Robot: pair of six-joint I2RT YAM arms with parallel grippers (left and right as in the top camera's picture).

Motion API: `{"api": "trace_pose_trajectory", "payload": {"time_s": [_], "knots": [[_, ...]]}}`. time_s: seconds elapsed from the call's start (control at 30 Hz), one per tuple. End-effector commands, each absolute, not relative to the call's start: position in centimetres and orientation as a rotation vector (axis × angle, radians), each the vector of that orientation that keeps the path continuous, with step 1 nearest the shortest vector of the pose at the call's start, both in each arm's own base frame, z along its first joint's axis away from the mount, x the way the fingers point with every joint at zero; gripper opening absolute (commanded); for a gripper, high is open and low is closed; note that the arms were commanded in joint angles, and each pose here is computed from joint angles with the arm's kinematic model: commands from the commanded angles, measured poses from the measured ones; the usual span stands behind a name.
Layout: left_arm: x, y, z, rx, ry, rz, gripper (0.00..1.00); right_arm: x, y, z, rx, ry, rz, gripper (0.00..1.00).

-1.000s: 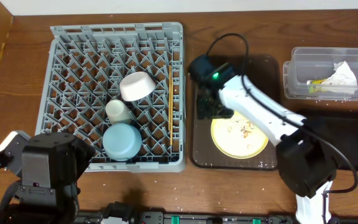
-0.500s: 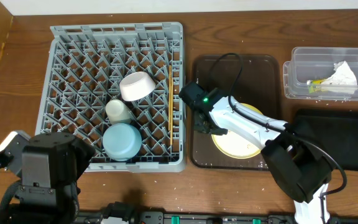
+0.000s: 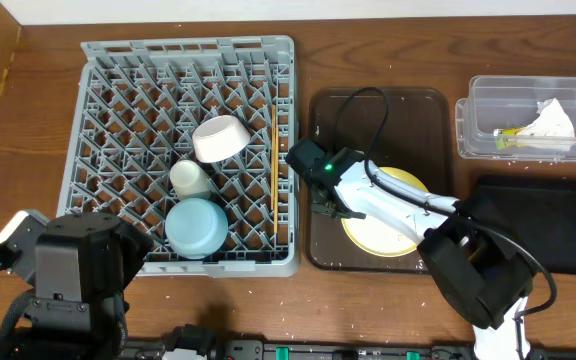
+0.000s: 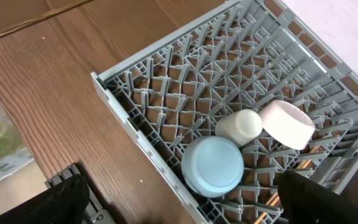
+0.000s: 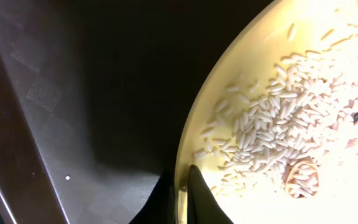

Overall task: Sort waste into correct bins and load items into the dishwasher
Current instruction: 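Close the right gripper on the yellow plate's left rim and lift, then carry the yellow plate right and tip the rice onto the black tray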

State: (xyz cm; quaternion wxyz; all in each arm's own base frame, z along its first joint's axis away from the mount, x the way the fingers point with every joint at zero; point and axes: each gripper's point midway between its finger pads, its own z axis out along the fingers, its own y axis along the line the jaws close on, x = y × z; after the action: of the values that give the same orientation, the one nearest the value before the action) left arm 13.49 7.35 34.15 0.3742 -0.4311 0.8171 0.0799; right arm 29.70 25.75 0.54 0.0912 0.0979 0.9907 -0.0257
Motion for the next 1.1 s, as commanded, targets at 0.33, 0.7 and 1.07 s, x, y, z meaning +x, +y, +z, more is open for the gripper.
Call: {"api": "trace_pose_trajectory", "payload": {"time_s": [0.33,0.7,1.07], "knots": [[13.3,7.6,34.4,-1.12,2.072,0.213,0.98,28.8,25.2,2.5,0.251,2.99,-0.173,0.01],[13.3,7.6,34.4,-1.12,2.072,0.213,0.98,28.5,23.7,3.6,0.182,2.957,-0.328,0.01],[13.3,7.6,34.4,-1.12,2.072,0.213,0.98,27.7,24.0,4.2,0.135,2.954,-0.369,0.01]]}}
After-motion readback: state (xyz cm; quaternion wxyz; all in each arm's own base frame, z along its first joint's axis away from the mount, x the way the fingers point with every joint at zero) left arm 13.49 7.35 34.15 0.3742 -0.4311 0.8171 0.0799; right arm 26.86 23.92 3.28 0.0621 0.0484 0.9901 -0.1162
